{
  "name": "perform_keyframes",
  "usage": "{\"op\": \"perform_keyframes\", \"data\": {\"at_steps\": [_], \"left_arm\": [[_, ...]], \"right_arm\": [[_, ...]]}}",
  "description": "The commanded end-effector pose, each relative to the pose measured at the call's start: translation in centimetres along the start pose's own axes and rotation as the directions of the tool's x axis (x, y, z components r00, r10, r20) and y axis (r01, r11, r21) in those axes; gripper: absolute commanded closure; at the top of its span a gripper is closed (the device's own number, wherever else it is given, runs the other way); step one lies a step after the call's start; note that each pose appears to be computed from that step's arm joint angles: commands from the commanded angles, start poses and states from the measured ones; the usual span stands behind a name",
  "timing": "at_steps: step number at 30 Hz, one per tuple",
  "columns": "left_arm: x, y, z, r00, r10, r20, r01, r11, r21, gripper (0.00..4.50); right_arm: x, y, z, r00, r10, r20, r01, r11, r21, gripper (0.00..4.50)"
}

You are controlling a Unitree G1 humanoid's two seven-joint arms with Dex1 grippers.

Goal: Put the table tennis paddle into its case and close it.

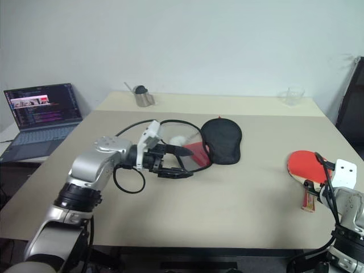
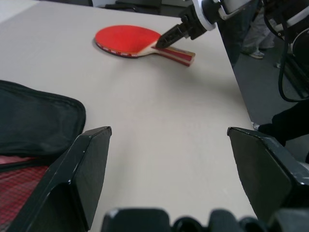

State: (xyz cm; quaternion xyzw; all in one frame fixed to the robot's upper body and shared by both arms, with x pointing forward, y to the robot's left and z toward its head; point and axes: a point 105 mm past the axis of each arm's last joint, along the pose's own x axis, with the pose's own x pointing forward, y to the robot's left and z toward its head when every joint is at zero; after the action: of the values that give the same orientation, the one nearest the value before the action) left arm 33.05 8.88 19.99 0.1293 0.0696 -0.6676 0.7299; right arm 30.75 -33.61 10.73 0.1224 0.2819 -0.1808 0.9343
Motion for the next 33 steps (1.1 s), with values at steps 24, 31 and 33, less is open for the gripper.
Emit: {"op": "perform_keyframes", "data": {"at_steps": [24,31,33], "left_arm": [[0.2,-0.5,1.4,0.999,0.038,0.028,-0.039,0.998,0.058,0.27],[0.2,-0.2,1.4,0.999,0.046,0.028,-0.047,0.997,0.062,0.27],[0.3,-0.1,1.4,0.998,0.048,0.028,-0.050,0.997,0.061,0.27]], "right_arm": [[2.3,3.3,0.1,0.998,-0.014,0.065,0.017,0.999,-0.051,2.06],[1.6,3.5,1.3,0.994,-0.014,0.110,0.019,0.999,-0.043,3.40],[1.4,3.7,1.7,0.993,-0.010,0.120,0.016,0.999,-0.042,3.40]]}}
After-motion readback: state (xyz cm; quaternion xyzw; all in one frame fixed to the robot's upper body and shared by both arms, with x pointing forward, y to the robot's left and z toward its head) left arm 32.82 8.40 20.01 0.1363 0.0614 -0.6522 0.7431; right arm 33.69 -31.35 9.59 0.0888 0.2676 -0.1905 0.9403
